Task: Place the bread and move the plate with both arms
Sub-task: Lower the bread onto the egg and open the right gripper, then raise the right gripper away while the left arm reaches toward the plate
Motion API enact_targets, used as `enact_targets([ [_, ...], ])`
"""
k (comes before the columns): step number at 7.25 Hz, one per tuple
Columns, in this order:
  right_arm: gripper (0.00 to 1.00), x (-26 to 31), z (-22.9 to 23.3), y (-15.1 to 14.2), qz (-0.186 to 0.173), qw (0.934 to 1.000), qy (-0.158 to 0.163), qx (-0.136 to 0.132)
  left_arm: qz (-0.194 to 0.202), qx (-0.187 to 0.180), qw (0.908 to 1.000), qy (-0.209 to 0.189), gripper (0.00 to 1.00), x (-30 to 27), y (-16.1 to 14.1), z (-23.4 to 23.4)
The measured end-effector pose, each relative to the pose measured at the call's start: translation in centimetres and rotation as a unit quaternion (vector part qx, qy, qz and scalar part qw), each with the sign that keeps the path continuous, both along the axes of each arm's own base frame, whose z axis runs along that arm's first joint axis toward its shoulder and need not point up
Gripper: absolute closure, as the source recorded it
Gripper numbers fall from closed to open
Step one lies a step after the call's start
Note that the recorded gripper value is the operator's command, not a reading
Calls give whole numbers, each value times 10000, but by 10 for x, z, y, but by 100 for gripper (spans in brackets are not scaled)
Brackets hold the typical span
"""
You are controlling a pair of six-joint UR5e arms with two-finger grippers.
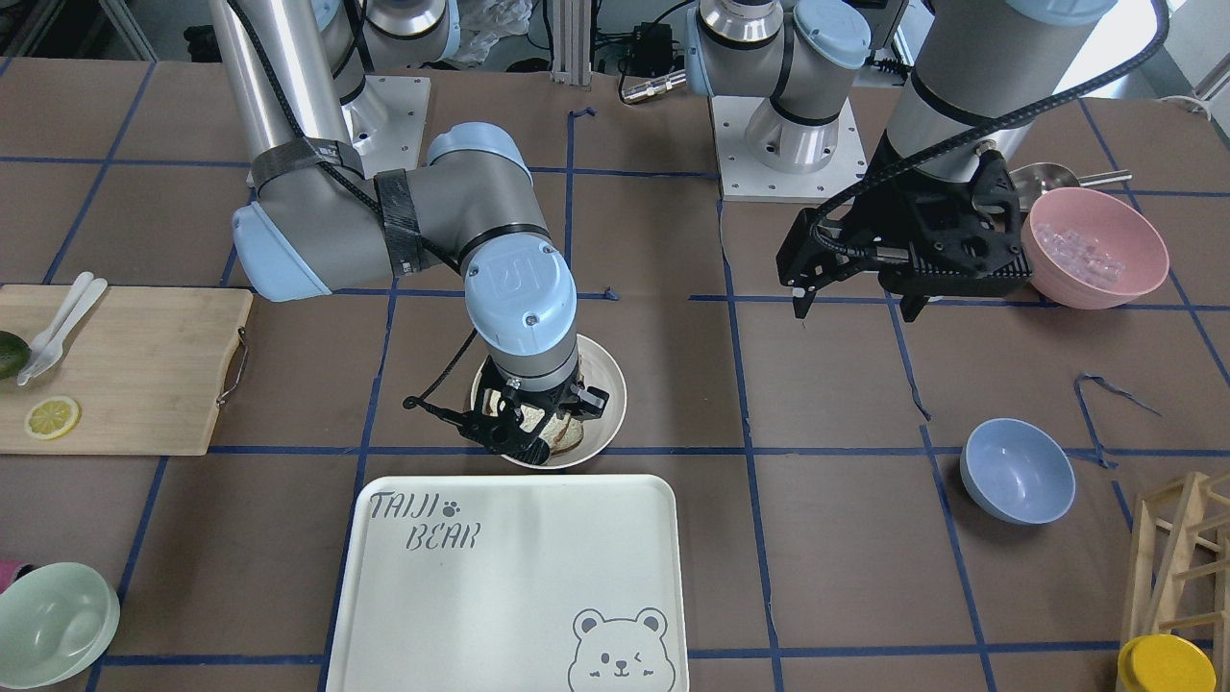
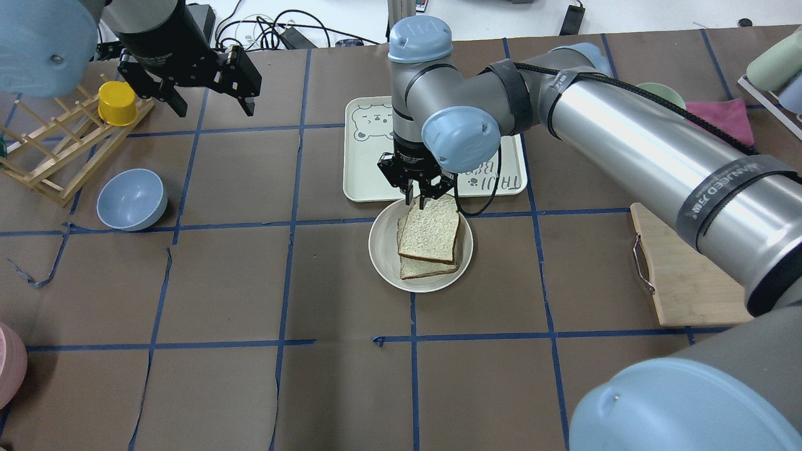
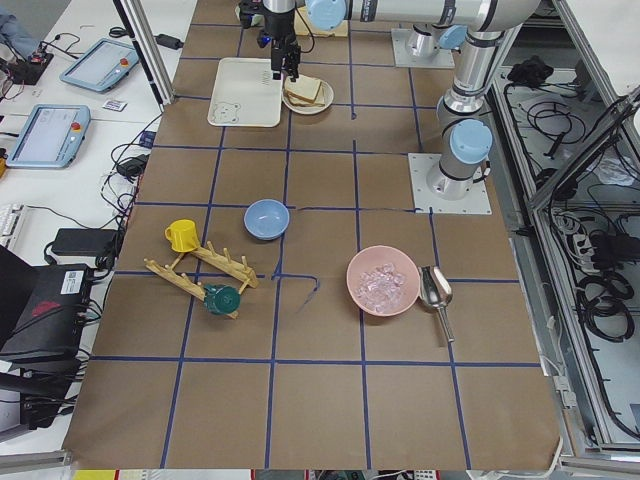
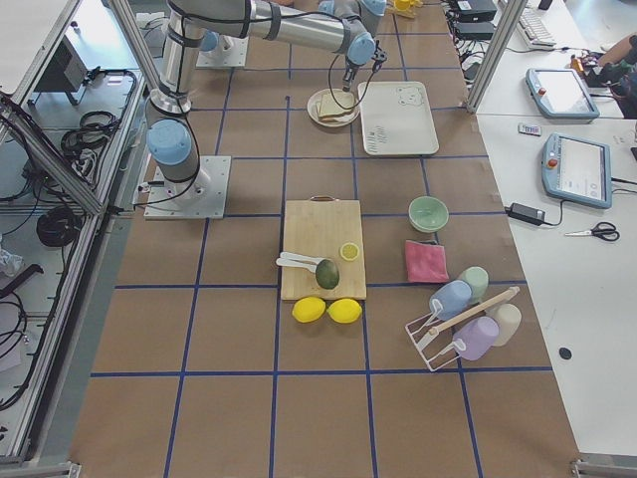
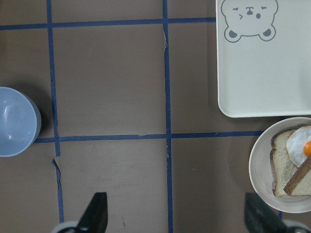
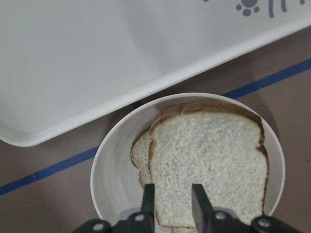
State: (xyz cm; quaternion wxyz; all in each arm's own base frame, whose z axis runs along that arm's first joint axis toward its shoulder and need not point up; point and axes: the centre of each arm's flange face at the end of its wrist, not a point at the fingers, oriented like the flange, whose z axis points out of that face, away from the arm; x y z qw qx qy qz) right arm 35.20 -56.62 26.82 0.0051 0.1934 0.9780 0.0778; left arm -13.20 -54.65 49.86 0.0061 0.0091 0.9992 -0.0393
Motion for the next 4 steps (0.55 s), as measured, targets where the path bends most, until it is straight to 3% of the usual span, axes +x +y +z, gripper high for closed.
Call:
enact_targets([
  [2,0,-1,9,-4,-3,9998,-40,-169,-3,0,10000,0,0,0,0,0],
  [4,0,-27,45,-11,297,9983,-2,-498,-3,4,10000,-3,0,0,0,-1],
])
